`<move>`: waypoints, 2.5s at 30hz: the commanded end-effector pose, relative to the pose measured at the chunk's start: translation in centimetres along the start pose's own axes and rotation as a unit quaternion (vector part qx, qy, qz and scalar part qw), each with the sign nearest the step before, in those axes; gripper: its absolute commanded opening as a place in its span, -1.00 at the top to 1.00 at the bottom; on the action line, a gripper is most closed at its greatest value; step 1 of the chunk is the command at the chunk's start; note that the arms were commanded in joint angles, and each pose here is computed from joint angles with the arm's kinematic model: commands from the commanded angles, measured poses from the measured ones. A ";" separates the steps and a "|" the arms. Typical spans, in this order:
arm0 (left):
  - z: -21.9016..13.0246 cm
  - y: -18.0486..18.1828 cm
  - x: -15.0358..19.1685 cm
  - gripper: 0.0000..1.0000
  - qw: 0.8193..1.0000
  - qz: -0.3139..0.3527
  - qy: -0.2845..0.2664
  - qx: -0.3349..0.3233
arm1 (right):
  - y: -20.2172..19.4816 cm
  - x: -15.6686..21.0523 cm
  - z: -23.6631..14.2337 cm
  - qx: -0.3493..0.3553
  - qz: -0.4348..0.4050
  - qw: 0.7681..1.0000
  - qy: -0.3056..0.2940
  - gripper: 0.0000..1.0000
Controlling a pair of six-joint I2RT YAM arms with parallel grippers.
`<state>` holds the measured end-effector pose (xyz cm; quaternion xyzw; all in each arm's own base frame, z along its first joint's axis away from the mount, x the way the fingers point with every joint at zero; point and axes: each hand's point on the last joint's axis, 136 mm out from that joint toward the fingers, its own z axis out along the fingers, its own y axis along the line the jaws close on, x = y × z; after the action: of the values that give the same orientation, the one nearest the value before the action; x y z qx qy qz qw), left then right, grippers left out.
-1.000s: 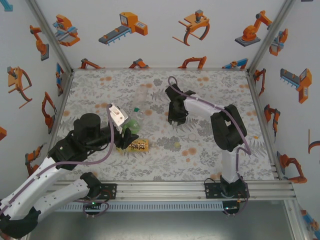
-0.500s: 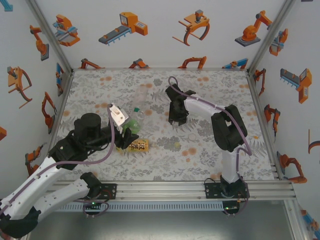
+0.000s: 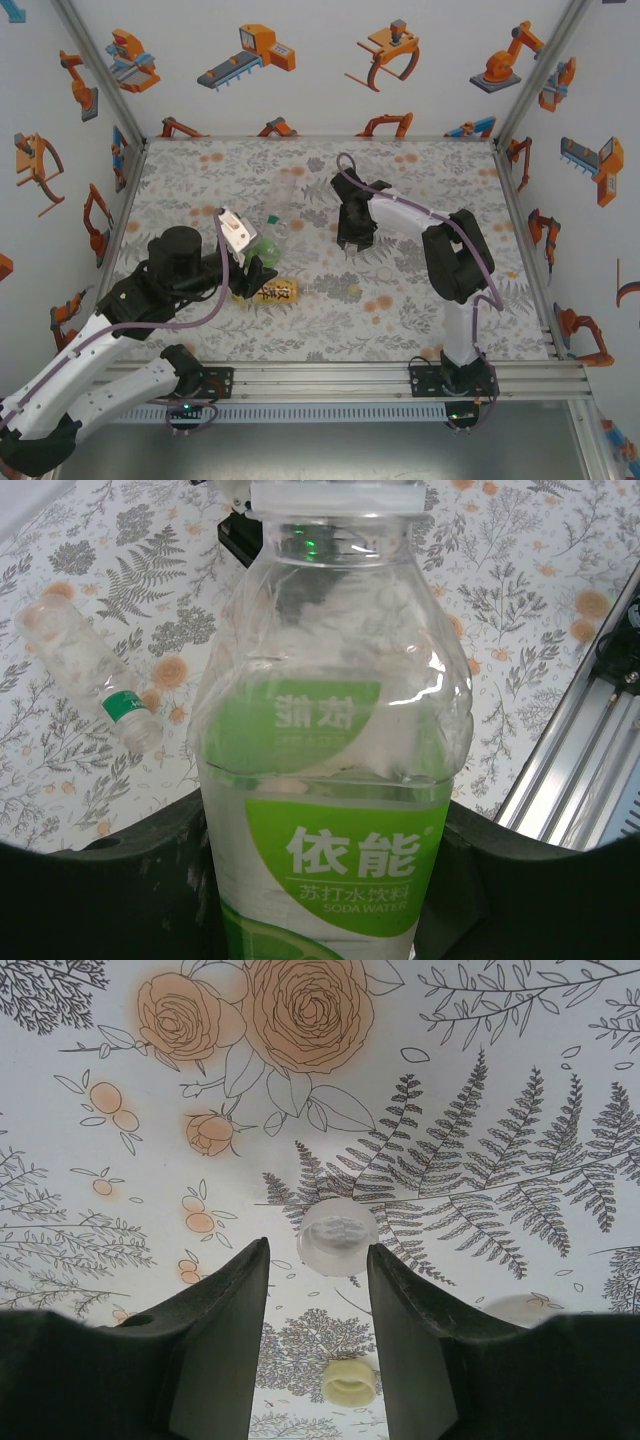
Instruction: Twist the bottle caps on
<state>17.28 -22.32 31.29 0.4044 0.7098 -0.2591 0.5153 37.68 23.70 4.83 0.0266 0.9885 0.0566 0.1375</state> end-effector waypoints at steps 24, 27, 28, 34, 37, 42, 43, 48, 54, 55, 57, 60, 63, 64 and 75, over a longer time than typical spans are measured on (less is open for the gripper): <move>-0.5 0.1 -1.1 1.00 1.000 -0.003 -0.020 -0.002 | -1.2 2.0 2.1 0.022 -0.003 0.999 0.031 0.12; -0.6 0.0 -1.1 1.00 1.000 -0.003 -0.021 0.000 | -1.1 1.8 1.9 0.019 -0.002 0.999 0.028 0.13; -0.6 0.0 -1.2 1.00 1.000 -0.002 -0.021 0.000 | -1.0 1.6 1.6 0.017 -0.002 1.000 0.025 0.13; -0.5 0.0 -1.2 1.00 1.000 -0.003 -0.022 0.001 | -0.7 0.0 -1.2 0.012 -0.006 1.000 -0.004 0.13; -0.4 0.0 -1.3 1.00 1.000 -0.003 -0.022 0.002 | -0.9 -0.3 -1.8 0.011 -0.004 1.000 -0.009 0.08; -0.3 0.0 -1.4 1.00 1.000 -0.003 -0.024 0.004 | -1.1 0.0 -1.7 0.014 -0.005 1.000 -0.005 0.03; -0.3 0.0 -1.4 1.00 1.000 -0.003 -0.024 0.004 | -1.2 0.2 -1.6 0.015 -0.004 1.000 -0.003 0.03; -0.2 -0.1 -1.5 1.00 1.000 -0.002 -0.023 0.006 | -1.5 0.5 -1.5 0.021 -0.004 1.000 -0.001 0.03; 0.0 -0.1 -1.5 1.00 1.000 -0.003 -0.022 0.008 | -2.0 0.9 -1.2 0.028 -0.003 1.000 0.004 0.02; 0.0 -0.1 -1.5 1.00 1.000 -0.003 -0.023 0.009 | -2.0 0.9 -1.2 0.027 -0.003 1.000 0.004 0.02; 0.0 -0.1 -1.5 1.00 1.000 -0.003 -0.023 0.009 | -2.1 1.0 -1.1 0.029 -0.003 1.000 0.005 0.01; 0.0 -0.1 -1.6 1.00 1.000 -0.003 -0.024 0.009 | -2.2 1.0 -1.0 0.031 -0.003 1.000 0.007 0.01; 0.1 -0.1 -1.6 1.00 1.000 -0.002 -0.023 0.008 | -2.2 1.1 -0.8 0.032 -0.003 0.999 0.009 0.01; 0.1 -0.1 -1.5 1.00 1.000 -0.002 -0.022 0.009 | -2.2 1.2 -0.6 0.032 -0.003 0.999 0.010 0.01; -0.2 0.0 -1.3 1.00 1.000 -0.002 -0.022 0.004 | -2.3 1.9 0.9 0.031 -0.001 0.999 0.023 0.02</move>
<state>17.44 -22.69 31.04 0.4070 0.7110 -0.2611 0.5105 36.15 22.25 3.84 0.0279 0.9920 0.0345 0.1185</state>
